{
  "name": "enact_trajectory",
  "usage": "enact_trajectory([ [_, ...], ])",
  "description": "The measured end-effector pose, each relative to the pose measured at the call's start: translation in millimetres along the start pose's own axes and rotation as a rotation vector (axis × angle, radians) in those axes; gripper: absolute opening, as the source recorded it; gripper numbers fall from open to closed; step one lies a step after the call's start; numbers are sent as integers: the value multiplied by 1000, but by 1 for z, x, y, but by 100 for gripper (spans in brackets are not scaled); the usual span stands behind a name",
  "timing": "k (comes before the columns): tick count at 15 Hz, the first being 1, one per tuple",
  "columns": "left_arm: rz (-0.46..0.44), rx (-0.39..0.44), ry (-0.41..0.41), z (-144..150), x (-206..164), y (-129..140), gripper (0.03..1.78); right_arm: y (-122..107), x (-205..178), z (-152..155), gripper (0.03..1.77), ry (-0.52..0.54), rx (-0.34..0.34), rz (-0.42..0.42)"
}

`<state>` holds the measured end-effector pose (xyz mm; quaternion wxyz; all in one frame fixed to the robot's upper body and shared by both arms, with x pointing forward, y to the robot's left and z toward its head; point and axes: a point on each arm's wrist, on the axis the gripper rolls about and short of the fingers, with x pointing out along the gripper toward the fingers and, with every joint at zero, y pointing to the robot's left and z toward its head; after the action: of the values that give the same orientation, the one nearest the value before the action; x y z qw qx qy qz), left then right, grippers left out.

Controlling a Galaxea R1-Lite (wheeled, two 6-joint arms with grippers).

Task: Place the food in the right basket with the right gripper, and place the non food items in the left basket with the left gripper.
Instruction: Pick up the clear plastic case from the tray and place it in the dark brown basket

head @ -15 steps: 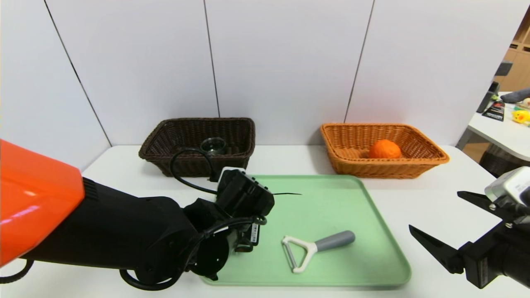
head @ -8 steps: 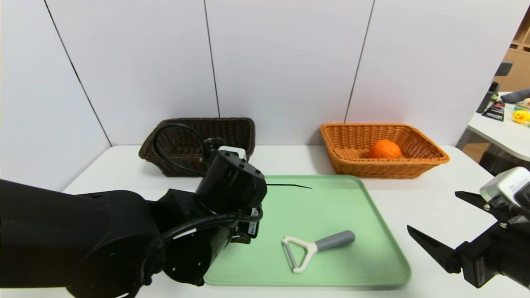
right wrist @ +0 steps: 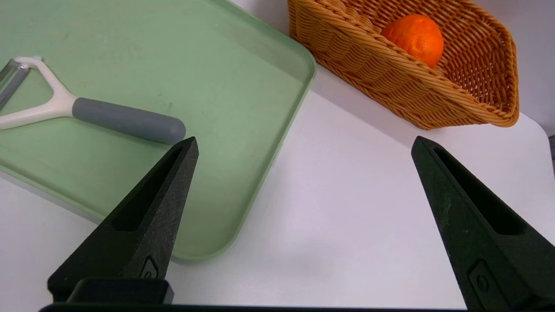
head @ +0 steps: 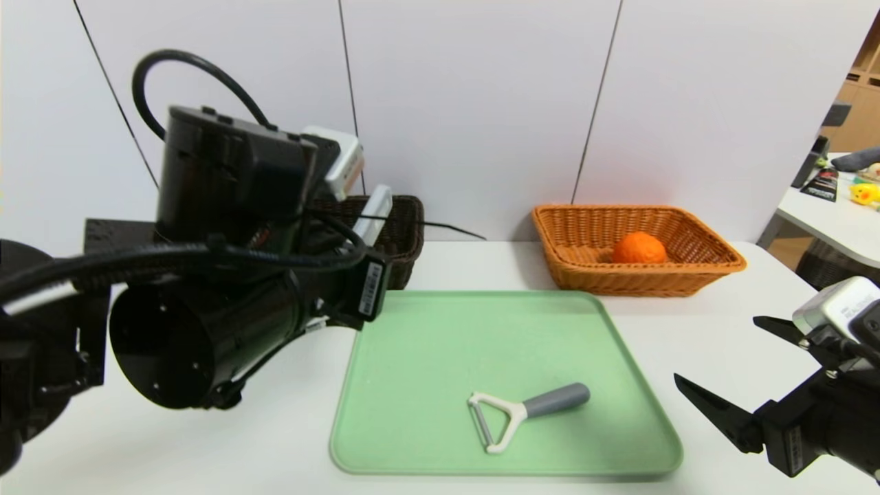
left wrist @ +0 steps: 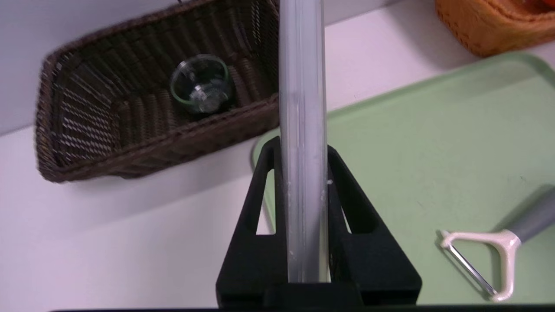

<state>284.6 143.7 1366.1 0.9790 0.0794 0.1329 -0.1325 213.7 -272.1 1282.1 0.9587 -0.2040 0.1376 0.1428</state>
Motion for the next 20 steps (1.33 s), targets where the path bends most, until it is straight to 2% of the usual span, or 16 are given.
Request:
enact_trajectory([
  [4,7,30,-33,33,6,41,29,0,0,0,169,-2,-6,-1],
  [9,-13,55,-16,46,31,92,29,0,0,0,169,-3,-5,1],
  [15,-236,241,-14,31,58,138,29,0,1,1,169,-1,-6,1],
  [20,-310,385,-34,23,86,154,29,1,2,-1,169,9,-5,4],
])
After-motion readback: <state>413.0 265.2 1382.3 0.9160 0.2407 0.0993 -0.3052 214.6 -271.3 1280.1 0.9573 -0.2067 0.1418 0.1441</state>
